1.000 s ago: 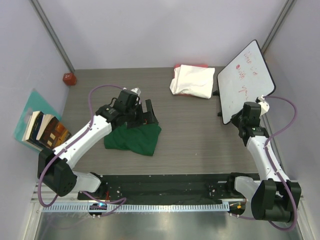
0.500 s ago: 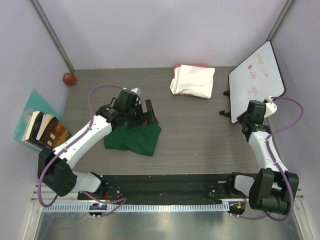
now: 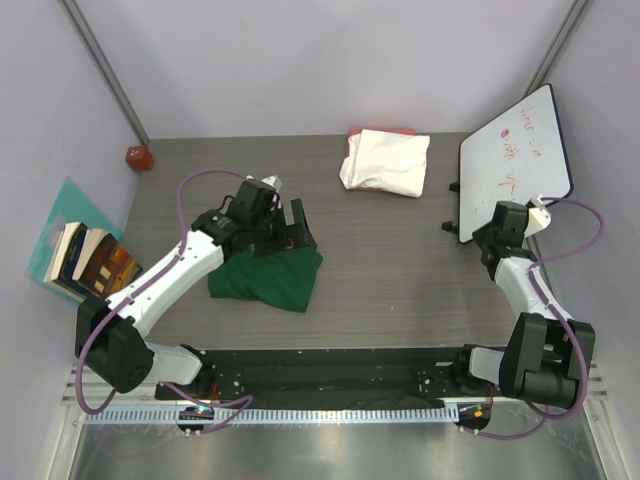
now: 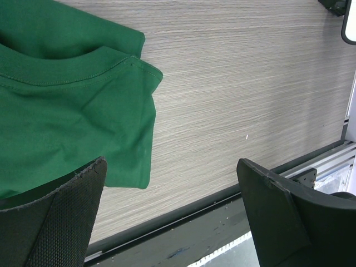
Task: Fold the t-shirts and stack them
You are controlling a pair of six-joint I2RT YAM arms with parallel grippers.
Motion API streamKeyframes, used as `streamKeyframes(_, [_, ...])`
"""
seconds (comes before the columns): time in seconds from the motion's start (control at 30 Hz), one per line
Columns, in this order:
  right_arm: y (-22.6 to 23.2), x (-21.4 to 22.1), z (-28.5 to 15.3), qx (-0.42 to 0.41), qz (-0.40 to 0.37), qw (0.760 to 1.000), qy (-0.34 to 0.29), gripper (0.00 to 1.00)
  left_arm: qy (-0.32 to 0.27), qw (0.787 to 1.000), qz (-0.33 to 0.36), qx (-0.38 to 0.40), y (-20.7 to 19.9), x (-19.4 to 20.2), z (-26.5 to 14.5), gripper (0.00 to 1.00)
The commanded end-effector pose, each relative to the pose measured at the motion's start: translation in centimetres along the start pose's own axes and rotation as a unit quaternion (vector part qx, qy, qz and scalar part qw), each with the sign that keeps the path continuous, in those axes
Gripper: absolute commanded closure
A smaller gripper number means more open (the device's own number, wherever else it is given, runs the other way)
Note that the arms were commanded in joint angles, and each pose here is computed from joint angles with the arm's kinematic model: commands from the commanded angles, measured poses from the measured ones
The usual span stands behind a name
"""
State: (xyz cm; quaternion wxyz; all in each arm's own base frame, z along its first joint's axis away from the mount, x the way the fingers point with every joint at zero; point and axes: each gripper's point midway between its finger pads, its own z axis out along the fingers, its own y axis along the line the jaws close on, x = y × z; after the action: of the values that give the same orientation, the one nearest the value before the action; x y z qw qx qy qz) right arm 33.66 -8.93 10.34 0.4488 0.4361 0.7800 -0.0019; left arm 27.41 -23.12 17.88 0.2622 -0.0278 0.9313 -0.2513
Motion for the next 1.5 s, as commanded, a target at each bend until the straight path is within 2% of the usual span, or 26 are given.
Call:
streamKeyframes(0.0, [-6.5, 7.0, -0.9, 0.091, -0.094, 0.983, 0.127, 0.99, -0.018, 1.0, 0.009, 0.018, -0.9, -0.7, -0.6, 0.0])
streamKeyframes(0.17, [-4.9, 8.2, -0.4, 0.05, -0.101, 0.983, 0.148, 0.99, -0.021, 1.0, 0.008, 0.02, -1.0, -0.9, -0.7, 0.0])
streamKeyframes(0.27, [-3.7, 10.3, -0.1, 0.031, -0.121, 0.974, 0.188, 0.99, -0.026, 0.999, 0.009, 0.022, -1.2, -1.1, -1.0, 0.0])
streamKeyframes(0.37, [-2.6, 11.3, 0.0, 0.024, -0.138, 0.97, 0.197, 0.99, -0.032, 0.999, 0.01, 0.021, -1.3, -1.5, -1.1, 0.0])
streamKeyframes(0.6, [-2.2, 11.1, -1.5, 0.02, -0.142, 0.972, 0.184, 0.99, -0.036, 0.999, 0.015, 0.023, -1.6, -1.9, -1.3, 0.0])
streamKeyframes(0.77, [-1.6, 8.9, -3.2, 0.004, -0.132, 0.981, 0.138, 0.99, -0.035, 0.999, 0.015, 0.028, -2.0, -2.2, -1.2, 0.0])
streamKeyframes(0.87, [-1.0, 8.8, -2.4, 0.004, -0.143, 0.979, 0.148, 0.99, -0.034, 0.999, 0.016, 0.03, -2.1, -2.2, -1.3, 0.0])
streamKeyframes(0.93, [-1.0, 10.4, -1.3, 0.008, -0.157, 0.97, 0.186, 0.99, -0.039, 0.999, 0.019, 0.03, -2.1, -2.3, -1.6, 0.0])
streamKeyframes(1.03, [-0.1, 11.2, 0.1, -0.002, -0.16, 0.966, 0.205, 0.99, -0.047, 0.998, 0.023, 0.019, -1.5, -2.3, -2.1, 0.0])
streamKeyframes(1.47, [0.5, 11.1, 2.7, 0.009, -0.186, 0.961, 0.205, 0.99, -0.046, 0.999, 0.024, 0.015, -1.7, -2.7, -2.2, 0.0])
